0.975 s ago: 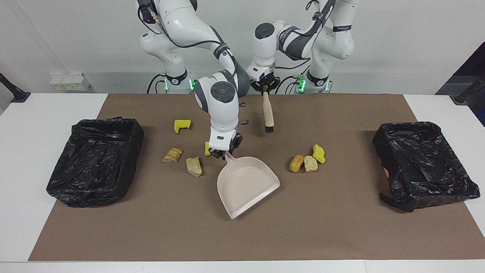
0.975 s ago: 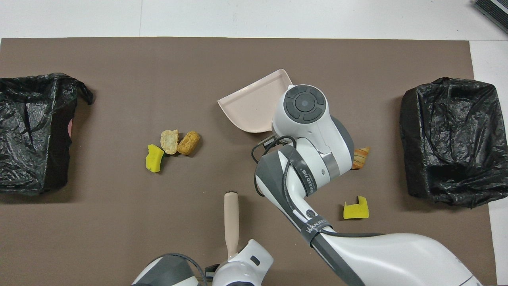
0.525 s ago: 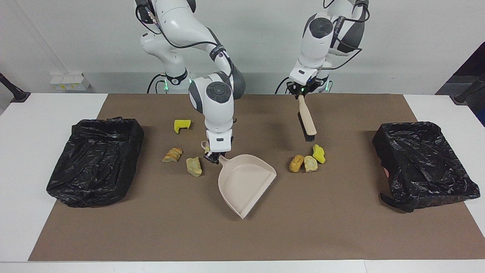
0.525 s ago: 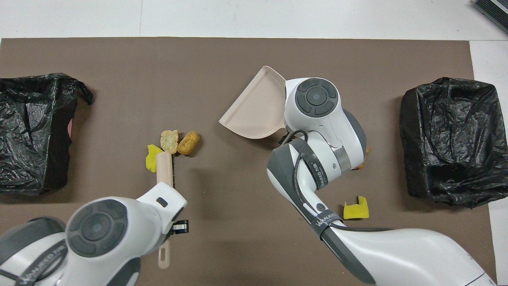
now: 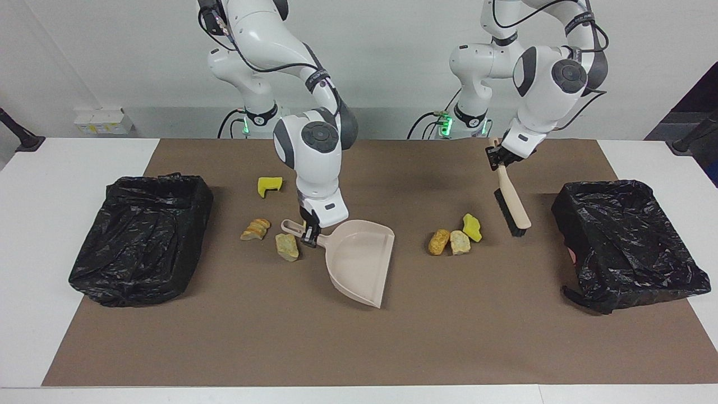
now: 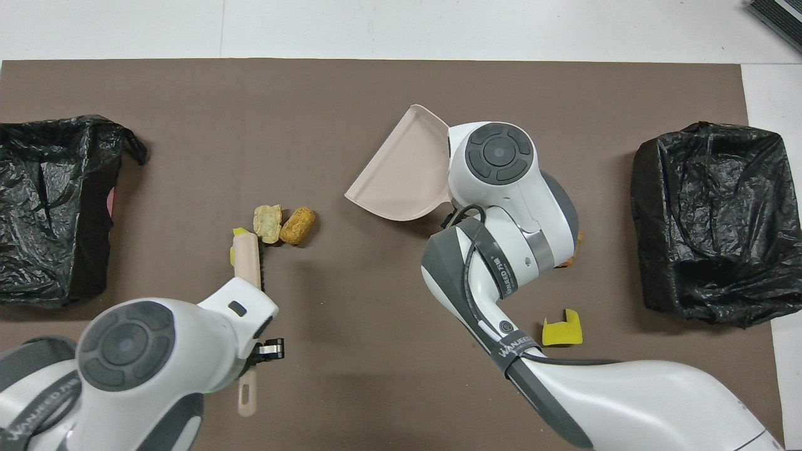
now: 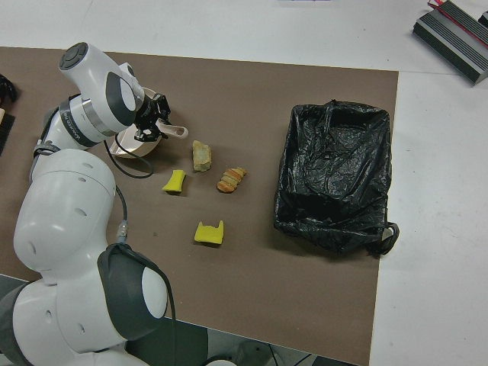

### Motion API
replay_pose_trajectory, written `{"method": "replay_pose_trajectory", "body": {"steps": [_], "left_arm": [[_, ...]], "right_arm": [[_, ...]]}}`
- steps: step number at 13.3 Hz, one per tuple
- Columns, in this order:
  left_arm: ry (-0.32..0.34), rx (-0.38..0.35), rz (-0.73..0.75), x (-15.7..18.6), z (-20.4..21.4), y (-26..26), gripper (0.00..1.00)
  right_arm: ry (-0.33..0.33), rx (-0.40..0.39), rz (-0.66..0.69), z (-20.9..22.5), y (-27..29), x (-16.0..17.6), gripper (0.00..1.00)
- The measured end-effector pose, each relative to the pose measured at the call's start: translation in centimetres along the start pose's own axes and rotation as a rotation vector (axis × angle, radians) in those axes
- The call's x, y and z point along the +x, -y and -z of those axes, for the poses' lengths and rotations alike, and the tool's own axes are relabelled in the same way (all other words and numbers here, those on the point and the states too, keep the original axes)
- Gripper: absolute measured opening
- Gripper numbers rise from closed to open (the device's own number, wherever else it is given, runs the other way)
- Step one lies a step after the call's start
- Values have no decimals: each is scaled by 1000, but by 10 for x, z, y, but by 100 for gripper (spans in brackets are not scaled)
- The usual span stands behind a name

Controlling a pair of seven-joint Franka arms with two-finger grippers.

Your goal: Sweep and dump trash in bin

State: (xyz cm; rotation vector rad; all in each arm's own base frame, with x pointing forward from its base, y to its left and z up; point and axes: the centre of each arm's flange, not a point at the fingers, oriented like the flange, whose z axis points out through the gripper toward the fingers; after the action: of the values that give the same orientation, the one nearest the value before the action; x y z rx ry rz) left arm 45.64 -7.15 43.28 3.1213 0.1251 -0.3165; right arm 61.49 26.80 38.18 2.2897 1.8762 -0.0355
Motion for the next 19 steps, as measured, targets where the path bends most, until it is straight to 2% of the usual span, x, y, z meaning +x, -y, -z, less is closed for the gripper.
{"method": "replay_pose_trajectory", "body": {"steps": [4, 7, 9, 14, 19], "left_arm": [[9, 3, -16, 27, -42, -15, 26], [29, 2, -9, 27, -58, -28, 26], [11, -42, 5, 24, -56, -49, 26], [-47, -96, 61, 10, -74, -130, 26], [-72, -173, 72, 10, -83, -175, 26]], "right_arm": [[24, -10, 110, -5, 1, 2, 31], [26, -4, 124, -9, 4, 7, 31], [26, -3, 126, -10, 4, 8, 31], [26, -3, 126, -12, 4, 8, 31], [26, -3, 125, -12, 4, 7, 31]]}}
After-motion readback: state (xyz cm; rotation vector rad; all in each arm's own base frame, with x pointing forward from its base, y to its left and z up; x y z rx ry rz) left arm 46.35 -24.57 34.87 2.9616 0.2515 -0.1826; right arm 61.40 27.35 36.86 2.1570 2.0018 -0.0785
